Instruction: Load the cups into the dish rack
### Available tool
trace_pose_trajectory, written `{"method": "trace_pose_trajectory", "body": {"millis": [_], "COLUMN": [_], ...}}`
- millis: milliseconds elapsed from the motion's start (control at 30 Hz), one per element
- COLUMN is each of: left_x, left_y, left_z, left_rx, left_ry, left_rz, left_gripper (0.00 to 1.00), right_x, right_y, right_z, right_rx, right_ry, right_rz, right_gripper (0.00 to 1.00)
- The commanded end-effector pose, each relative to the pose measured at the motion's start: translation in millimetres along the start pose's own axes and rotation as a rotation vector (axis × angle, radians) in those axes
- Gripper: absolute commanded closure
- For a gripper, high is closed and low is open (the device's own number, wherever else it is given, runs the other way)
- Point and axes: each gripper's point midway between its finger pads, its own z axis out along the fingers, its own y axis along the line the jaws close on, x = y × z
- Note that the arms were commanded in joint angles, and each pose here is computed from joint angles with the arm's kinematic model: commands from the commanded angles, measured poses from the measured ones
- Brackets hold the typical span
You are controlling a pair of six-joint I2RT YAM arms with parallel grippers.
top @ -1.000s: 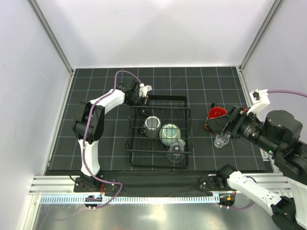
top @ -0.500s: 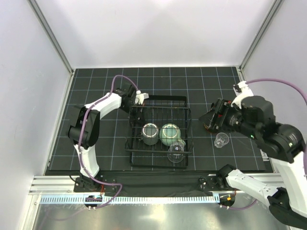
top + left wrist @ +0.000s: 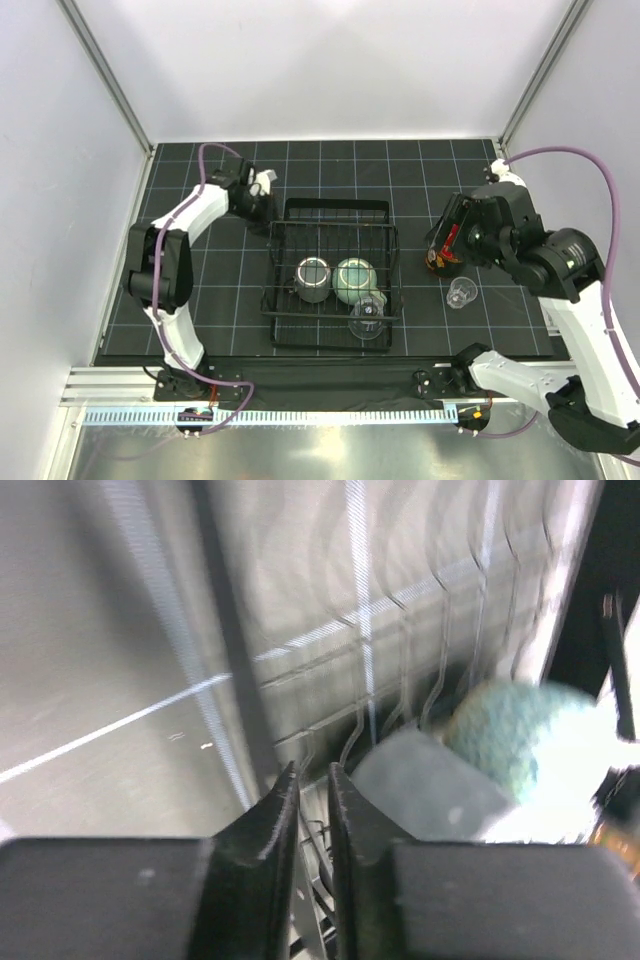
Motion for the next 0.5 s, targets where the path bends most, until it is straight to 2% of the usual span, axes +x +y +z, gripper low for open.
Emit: {"method": "trace_pose_trajectory", "body": {"millis": [0,100,233,333,467], "left_x": [-36,-34,-23,-9,10], "left_y": [-3,-11,-24,-32,-56], "left_z": [-47,-80,-127,-164,-196], "left_rx": [-0.088,-0.109,-0.138,-0.178,-0.129], "left_ry": [-0.22,-0.342,-0.485,-0.566,-0.619], "left_rz": [-0.137,-0.191,-0.181,-0.139,-0.072], "left_gripper": [0.82,0.7,0.59,0.55,0.52], "right_x": [-12,-3,10,25,52], "right_y": [-33,-54,-74,-89,-109], "right_z": [4,25,49,69,96], "right_rx": [0.169,0.226,0.259,0.317,0.376], "right_ry": [-0.038,0.054,0.108,0.167,0.231], "right_rz": [0.007,0.052,0.096,0.057,0.019], "right_gripper": [0.29,0.3,0.29,0.29,0.29]}}
